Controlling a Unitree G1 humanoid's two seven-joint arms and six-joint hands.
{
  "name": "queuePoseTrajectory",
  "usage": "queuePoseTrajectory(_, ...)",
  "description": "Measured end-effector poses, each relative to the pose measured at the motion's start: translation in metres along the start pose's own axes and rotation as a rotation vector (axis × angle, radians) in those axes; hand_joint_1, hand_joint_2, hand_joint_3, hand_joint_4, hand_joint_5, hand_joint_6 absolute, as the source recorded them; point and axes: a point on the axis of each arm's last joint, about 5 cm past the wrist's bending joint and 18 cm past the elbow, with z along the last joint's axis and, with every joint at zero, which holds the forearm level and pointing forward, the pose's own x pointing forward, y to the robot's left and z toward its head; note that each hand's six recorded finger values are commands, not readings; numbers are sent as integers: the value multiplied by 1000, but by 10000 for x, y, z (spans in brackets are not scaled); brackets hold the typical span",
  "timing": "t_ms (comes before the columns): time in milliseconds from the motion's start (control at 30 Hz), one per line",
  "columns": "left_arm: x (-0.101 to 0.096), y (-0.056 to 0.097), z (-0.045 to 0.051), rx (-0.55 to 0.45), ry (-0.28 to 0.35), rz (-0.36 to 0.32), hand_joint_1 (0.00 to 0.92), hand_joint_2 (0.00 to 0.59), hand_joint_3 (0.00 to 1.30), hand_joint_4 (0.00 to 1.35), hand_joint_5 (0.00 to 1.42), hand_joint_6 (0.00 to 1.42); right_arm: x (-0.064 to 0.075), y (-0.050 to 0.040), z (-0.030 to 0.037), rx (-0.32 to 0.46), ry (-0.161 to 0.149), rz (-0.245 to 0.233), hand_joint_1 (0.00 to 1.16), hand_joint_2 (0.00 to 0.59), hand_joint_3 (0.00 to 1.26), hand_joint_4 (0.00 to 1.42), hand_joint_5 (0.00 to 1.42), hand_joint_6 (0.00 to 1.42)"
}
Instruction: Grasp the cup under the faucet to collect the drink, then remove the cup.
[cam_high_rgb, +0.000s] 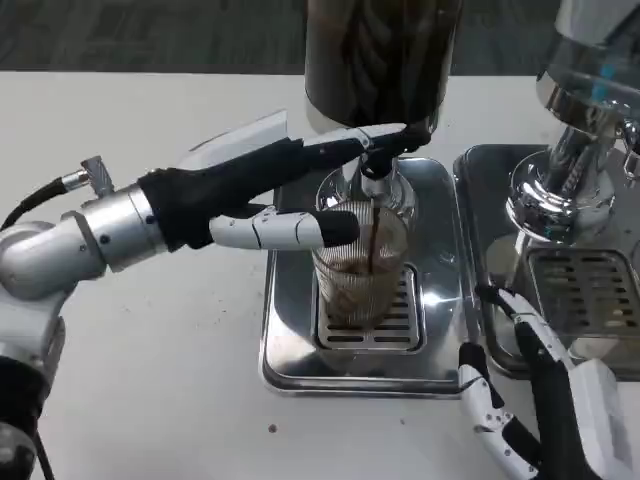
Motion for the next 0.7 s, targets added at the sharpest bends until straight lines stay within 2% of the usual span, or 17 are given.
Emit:
queuePoseTrajectory(133,2,-7,-3,4,6,-3,0,130,118,5,45,7,41,-60,1,37,9,-11,475,312,189,142,159,231)
queuePoseTrajectory(367,-6,-5,-1,16,13,-6,0,129,118,5,43,7,138,-158,3,85,5,9,581,239,101,100,127,203)
queuePoseTrajectory(500,-11,-3,-1,18,15,-2,0,129,127,7,33,7,210,-222,-7,114,5,39,621,221,43,62,79,181)
queuePoseTrajectory(700,-17,0,-1,20,18,0,0,130,127,13,32,7,351,-346,-16,123,-27,115,645,199,0,0,7,147)
